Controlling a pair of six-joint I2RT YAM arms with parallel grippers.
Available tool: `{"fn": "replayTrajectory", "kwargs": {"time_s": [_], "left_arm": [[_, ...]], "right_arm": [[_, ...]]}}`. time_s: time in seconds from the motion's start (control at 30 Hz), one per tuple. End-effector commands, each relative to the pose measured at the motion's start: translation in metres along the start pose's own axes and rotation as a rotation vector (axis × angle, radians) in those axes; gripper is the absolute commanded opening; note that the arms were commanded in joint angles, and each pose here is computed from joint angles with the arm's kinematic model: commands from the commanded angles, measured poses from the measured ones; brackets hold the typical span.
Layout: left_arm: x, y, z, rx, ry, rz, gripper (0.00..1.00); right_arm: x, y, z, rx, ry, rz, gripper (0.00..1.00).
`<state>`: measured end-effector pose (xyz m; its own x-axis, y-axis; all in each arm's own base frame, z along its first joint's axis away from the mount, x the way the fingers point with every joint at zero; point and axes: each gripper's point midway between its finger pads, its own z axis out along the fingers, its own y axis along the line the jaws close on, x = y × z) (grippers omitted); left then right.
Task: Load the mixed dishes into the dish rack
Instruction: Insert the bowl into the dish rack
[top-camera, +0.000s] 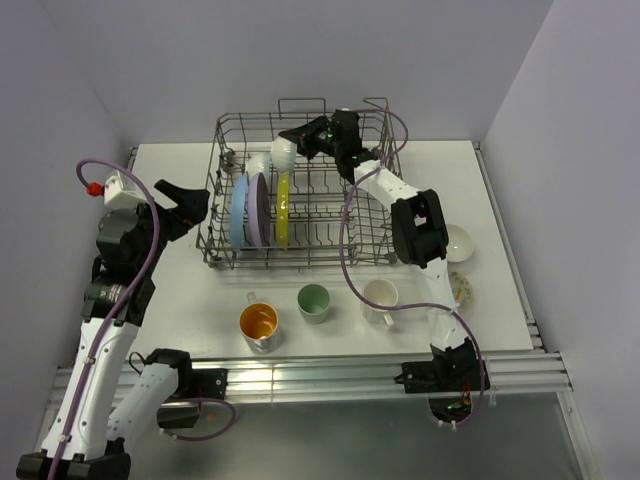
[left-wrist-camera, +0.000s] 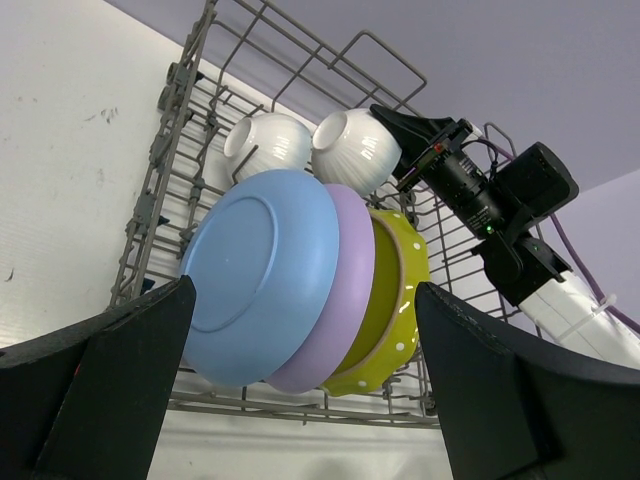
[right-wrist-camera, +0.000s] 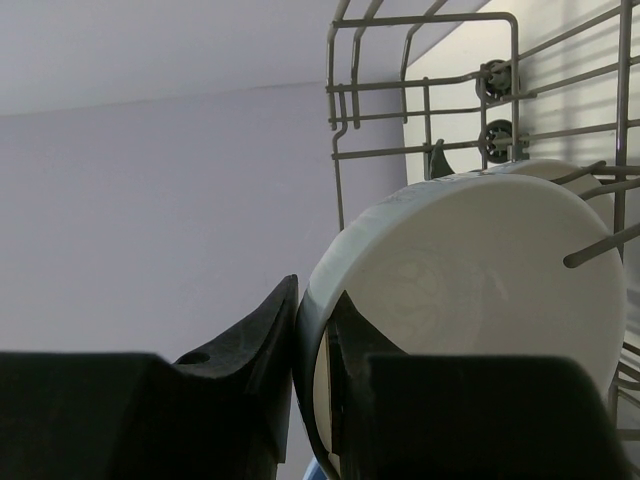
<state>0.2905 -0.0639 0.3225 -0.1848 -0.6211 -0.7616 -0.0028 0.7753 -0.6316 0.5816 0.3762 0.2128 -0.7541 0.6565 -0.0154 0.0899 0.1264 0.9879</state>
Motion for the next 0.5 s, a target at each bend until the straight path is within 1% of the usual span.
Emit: {"fn": "replayTrajectory", "kwargs": {"time_s": [0.0, 0.3, 0.47], "left_arm": [[-0.0061, -0.0058, -0.0029, 0.022, -0.026, -0.008, 0.99], [-0.0035, -0.0041, -0.0026, 0.020, -0.023, -0.020, 0.99], [0.0007, -0.0019, -0.0001, 0.014, -0.006, -0.015, 0.99]], "right_arm": [[-0.0015, -0.0268, -0.0026, 0.118, -0.035, 0.077, 0.00], [-0.0057, -0.0330, -0.0049, 0.109, -0.017, 0.109, 0.00], [-0.0086, -0.0364, -0.0093, 0.100, 0.017, 0.135, 0.00]]}}
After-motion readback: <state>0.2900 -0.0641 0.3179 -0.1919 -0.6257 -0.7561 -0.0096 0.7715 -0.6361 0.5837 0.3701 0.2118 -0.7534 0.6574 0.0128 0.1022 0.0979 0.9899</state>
